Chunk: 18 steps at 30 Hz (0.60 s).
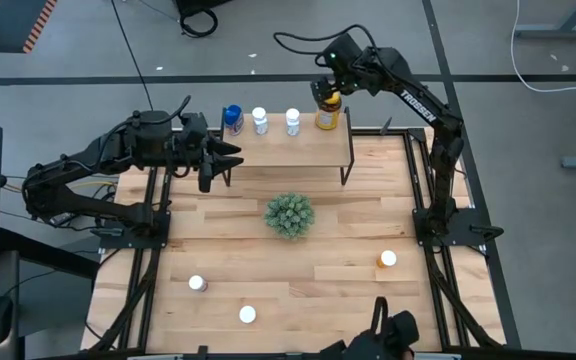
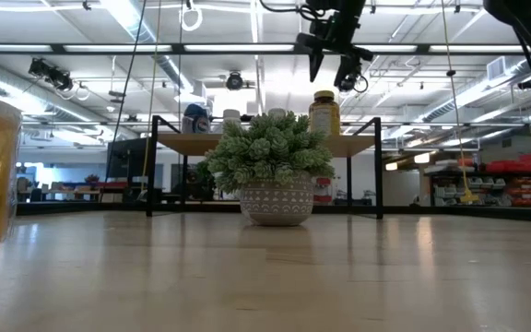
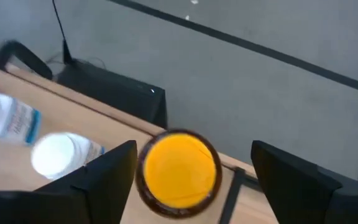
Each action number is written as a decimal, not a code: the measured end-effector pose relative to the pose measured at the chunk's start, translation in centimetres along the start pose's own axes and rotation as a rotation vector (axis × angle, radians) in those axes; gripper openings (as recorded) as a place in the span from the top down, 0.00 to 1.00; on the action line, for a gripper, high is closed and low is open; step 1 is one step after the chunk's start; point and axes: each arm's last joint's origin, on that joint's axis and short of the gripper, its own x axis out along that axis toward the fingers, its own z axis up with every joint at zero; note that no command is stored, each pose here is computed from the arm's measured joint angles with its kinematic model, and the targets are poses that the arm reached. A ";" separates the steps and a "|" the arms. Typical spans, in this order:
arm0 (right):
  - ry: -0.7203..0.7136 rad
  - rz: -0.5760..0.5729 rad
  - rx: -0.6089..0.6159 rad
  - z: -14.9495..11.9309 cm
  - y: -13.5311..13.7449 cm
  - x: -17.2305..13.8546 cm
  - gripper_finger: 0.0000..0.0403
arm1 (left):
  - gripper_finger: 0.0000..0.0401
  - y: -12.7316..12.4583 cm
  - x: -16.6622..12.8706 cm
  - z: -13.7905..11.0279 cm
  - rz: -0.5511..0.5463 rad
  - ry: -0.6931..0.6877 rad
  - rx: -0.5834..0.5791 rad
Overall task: Pick and place medicine bottles onto shelf by color
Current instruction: Adjust the yellow medicine on the shelf
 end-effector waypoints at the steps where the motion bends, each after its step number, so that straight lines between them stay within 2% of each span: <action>1: -0.003 0.007 0.008 0.1 -0.1 0.0 0.18 | 0.57 0.0 -0.1 0.0 0.000 -0.001 -0.002; 9: 0.009 0.024 0.009 0.1 -0.2 0.2 0.18 | 0.57 0.0 -0.1 0.0 -0.001 -0.004 -0.001; 18: 0.090 0.008 0.007 -1.3 0.6 2.7 0.18 | 0.57 -0.1 -0.8 0.1 -0.006 -0.018 0.021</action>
